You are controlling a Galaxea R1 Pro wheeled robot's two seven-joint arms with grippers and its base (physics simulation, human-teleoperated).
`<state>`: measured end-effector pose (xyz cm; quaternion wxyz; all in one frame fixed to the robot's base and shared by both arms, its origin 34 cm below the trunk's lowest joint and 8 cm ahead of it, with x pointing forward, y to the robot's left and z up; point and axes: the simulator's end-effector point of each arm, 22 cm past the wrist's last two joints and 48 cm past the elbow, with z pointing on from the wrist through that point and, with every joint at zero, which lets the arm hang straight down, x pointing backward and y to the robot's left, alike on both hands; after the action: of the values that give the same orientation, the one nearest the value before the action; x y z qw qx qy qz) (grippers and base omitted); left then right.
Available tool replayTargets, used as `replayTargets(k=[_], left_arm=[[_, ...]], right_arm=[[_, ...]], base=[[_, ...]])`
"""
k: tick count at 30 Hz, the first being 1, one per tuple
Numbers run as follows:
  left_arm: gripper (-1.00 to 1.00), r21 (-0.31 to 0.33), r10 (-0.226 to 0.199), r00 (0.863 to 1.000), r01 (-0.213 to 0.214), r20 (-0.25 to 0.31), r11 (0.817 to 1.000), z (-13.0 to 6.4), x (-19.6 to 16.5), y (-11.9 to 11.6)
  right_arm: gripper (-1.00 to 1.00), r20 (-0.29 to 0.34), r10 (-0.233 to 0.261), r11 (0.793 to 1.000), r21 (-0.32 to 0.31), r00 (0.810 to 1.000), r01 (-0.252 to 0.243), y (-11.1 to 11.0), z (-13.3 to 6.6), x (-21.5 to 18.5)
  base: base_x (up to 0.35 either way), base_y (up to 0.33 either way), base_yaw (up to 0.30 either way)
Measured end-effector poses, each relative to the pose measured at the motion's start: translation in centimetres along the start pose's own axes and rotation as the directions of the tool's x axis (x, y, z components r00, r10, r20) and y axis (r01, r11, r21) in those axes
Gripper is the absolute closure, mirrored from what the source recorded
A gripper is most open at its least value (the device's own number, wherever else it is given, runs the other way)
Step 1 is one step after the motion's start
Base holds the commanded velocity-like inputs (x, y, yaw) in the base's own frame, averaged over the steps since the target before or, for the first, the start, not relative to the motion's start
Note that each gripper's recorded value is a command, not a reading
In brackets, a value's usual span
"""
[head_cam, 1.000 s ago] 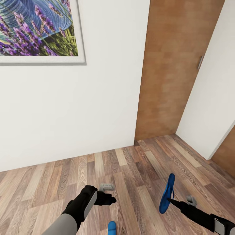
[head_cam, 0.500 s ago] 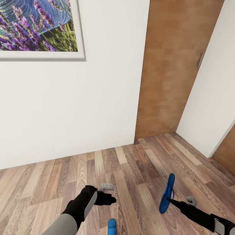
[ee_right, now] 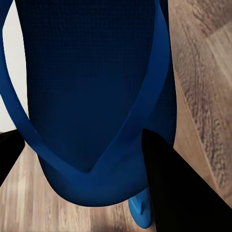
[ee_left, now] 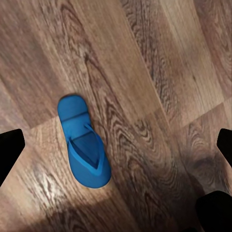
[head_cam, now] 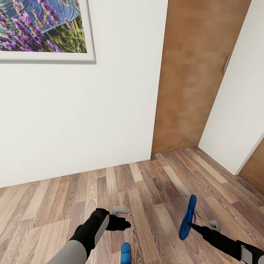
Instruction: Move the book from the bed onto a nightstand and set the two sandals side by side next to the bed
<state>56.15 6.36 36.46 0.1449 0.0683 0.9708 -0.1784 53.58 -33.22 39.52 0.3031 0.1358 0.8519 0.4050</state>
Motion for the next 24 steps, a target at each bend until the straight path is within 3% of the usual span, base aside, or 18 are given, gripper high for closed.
replayTargets(k=[24], left_arm=[[-1.0,0.0,0.0,1.0,0.0,0.0,1.0,2.8,1.8,0.9]], right_arm=[[1.0,0.001,0.001,1.0,-0.01,1.0,-0.001,-2.4,1.0,1.9]], base=[[0.0,0.0,0.0]])
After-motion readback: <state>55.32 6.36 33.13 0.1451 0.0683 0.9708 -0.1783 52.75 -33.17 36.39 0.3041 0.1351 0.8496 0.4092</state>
